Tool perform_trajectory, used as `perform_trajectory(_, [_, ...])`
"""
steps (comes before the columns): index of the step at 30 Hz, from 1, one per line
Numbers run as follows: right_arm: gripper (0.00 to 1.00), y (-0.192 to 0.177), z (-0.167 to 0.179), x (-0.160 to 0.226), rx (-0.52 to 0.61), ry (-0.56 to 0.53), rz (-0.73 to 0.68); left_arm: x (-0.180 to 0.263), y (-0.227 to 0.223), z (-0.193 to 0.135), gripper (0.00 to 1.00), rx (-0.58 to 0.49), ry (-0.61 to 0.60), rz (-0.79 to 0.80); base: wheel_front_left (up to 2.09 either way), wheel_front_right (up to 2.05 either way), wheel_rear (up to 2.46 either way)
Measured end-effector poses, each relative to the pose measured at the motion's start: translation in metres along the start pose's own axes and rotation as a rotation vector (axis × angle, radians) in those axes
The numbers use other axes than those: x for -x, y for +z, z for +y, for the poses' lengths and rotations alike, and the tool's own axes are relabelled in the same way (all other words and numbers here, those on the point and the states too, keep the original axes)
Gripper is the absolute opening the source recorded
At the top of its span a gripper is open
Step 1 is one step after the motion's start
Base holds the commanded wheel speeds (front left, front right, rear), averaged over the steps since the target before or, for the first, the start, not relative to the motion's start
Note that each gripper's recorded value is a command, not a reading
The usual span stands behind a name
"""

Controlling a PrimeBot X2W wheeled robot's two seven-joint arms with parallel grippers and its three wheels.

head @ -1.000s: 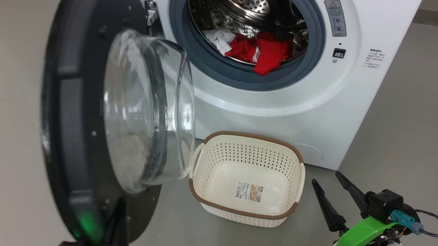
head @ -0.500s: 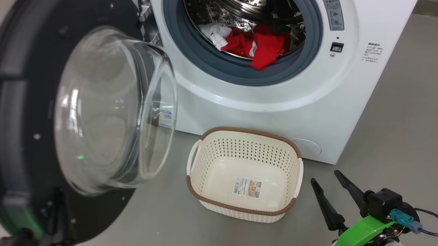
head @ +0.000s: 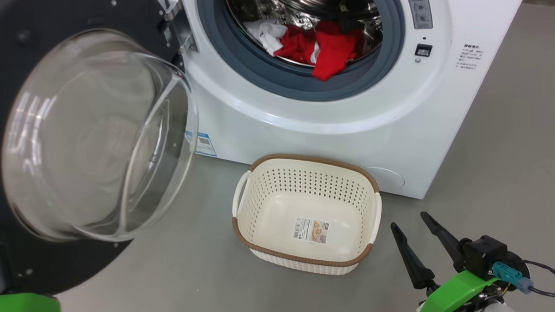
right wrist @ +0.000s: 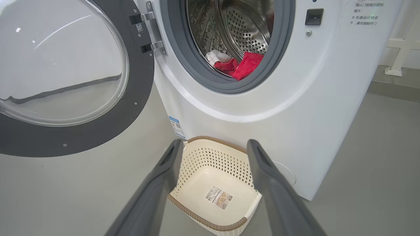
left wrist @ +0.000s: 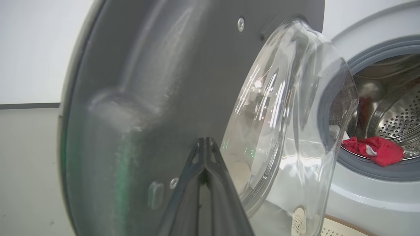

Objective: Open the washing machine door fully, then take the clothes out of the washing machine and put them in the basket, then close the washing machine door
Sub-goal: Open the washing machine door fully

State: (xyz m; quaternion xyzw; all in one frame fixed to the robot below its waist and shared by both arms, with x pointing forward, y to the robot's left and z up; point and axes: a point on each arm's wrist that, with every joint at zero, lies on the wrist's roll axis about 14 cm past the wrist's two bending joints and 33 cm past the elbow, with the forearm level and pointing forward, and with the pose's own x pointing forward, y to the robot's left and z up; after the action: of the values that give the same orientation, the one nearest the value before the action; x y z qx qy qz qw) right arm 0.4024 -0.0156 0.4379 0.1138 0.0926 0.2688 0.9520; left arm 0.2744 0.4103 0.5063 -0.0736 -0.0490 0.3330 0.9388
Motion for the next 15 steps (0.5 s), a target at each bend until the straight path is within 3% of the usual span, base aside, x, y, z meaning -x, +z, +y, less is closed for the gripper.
perform_trajectory(15, [1.00,-0.002,-0.017,-0.015,0.003,-0.014,0.001,-0.046,0.010,0.022,0.00,-0.011,0.095,-0.012,0.00,0.00,0.00])
